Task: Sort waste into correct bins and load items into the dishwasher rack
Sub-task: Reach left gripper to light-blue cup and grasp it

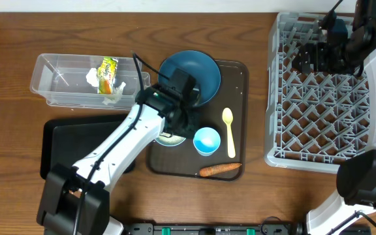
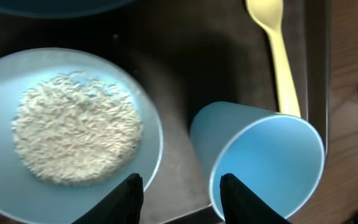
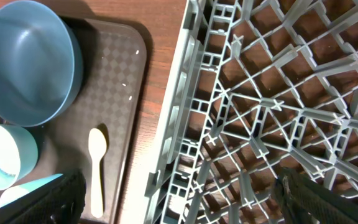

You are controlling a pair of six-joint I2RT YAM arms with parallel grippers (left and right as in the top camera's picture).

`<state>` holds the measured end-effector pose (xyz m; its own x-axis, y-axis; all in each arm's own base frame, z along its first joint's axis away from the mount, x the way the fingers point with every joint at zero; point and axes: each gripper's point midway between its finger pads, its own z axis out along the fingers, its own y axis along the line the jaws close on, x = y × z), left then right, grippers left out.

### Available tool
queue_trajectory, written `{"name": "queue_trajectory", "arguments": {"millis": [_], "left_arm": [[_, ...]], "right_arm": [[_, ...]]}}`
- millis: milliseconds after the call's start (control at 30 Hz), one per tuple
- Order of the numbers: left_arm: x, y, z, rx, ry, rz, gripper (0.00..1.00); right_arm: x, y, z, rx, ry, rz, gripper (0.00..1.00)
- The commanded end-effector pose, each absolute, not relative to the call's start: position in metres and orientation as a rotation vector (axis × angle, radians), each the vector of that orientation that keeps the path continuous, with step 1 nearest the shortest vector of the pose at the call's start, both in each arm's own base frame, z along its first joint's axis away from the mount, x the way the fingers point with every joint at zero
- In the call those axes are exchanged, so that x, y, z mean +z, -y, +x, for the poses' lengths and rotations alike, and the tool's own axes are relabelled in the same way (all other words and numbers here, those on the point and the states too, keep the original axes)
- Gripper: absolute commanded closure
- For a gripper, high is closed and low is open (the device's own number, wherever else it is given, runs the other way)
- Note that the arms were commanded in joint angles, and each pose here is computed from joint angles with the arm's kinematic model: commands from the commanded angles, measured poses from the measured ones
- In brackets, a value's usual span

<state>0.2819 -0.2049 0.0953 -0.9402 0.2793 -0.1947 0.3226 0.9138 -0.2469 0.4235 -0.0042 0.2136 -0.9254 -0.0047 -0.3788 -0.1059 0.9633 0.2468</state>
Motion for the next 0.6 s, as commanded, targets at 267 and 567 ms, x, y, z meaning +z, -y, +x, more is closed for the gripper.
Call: {"name": "queue_trajectory", "arguments": {"millis": [267, 567], "left_arm": [[0.0871, 0.2089, 0.2708, -0.401, -2.936, 0.534, 0.57], [0.0858, 0.2112, 0.2682, -0.402, -2.936, 0.549, 0.57]], "right_arm": [[0.2126, 0.0045, 0.4254, 0.344, -2.732, -0.106, 0.04], [0.2126, 0.0045, 0.4254, 0.344, -2.732, -0.106, 0.04]]}}
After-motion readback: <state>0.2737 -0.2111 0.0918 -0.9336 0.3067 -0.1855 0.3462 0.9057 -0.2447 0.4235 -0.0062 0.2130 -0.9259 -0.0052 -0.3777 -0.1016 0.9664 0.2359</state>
